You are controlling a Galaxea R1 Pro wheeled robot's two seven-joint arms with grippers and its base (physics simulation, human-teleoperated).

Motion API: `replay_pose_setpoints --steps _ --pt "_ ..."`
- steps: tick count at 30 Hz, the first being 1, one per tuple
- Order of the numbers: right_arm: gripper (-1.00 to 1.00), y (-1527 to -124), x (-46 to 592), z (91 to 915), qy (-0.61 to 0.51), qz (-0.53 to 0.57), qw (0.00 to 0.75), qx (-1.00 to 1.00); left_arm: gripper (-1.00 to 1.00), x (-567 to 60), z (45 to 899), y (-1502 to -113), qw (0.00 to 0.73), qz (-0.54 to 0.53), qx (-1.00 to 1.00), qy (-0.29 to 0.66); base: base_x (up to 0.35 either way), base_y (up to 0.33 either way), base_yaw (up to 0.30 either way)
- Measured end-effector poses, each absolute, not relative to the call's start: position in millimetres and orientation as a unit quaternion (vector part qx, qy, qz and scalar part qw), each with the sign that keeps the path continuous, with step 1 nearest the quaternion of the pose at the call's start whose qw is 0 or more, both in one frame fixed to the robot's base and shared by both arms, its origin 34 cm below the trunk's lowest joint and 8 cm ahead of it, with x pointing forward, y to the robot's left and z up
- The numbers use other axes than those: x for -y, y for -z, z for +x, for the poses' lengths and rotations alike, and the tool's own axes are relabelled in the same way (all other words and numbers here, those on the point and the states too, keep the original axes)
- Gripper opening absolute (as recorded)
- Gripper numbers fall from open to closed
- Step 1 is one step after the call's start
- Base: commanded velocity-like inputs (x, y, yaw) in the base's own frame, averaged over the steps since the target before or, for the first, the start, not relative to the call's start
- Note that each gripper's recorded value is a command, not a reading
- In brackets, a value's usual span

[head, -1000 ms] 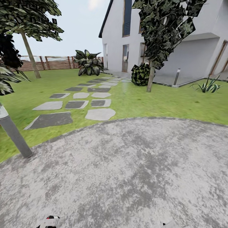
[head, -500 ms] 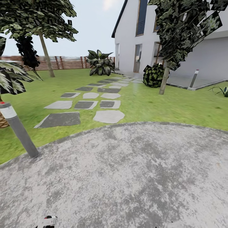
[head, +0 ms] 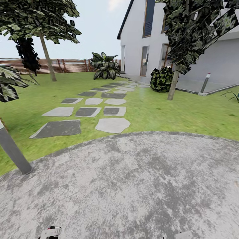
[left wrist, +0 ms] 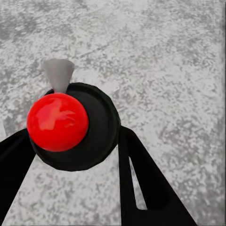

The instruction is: In the garden, pick up the pesticide atomizer on the floor and spray pesticide onto both trees until each tree trunk is fully covered.

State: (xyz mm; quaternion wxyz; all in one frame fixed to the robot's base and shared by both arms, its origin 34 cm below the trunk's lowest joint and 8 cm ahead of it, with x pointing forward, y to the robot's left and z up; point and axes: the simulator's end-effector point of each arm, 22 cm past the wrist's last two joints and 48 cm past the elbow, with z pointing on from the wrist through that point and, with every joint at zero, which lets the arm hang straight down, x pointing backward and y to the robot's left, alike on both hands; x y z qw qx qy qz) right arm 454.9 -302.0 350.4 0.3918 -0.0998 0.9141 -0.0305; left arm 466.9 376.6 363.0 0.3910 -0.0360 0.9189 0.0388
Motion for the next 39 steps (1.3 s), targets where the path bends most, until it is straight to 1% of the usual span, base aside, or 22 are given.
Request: replay_pose_setpoints --steps 6,26,34,39 --pt "1.0 -350.1 302.4 454.9 0.032 -0.1 0.392 -0.914 -1.0 -376.6 469.7 -364.6 0.394 -0.035 -0.918 -0.039 0.338 -0.092 0.074" --pt "1.0 -343.8 303.4 448.8 0.032 -0.099 0.383 -0.918 -1.0 -376.5 460.8 -356.0 0.382 -0.036 -0.923 -0.039 0.338 -0.092 0.21" --pt "1.0 -343.2 303.3 448.2 0.032 -0.099 0.382 -0.918 -1.0 -376.4 460.0 -355.1 0.38 -0.036 -0.923 -0.039 0.338 -0.082 0.042" --pt "1.0 -343.1 302.9 448.2 0.032 -0.099 0.382 -0.918 -1.0 -376.5 459.8 -355.0 0.38 -0.036 -0.924 -0.039 0.338 -0.073 0.212"
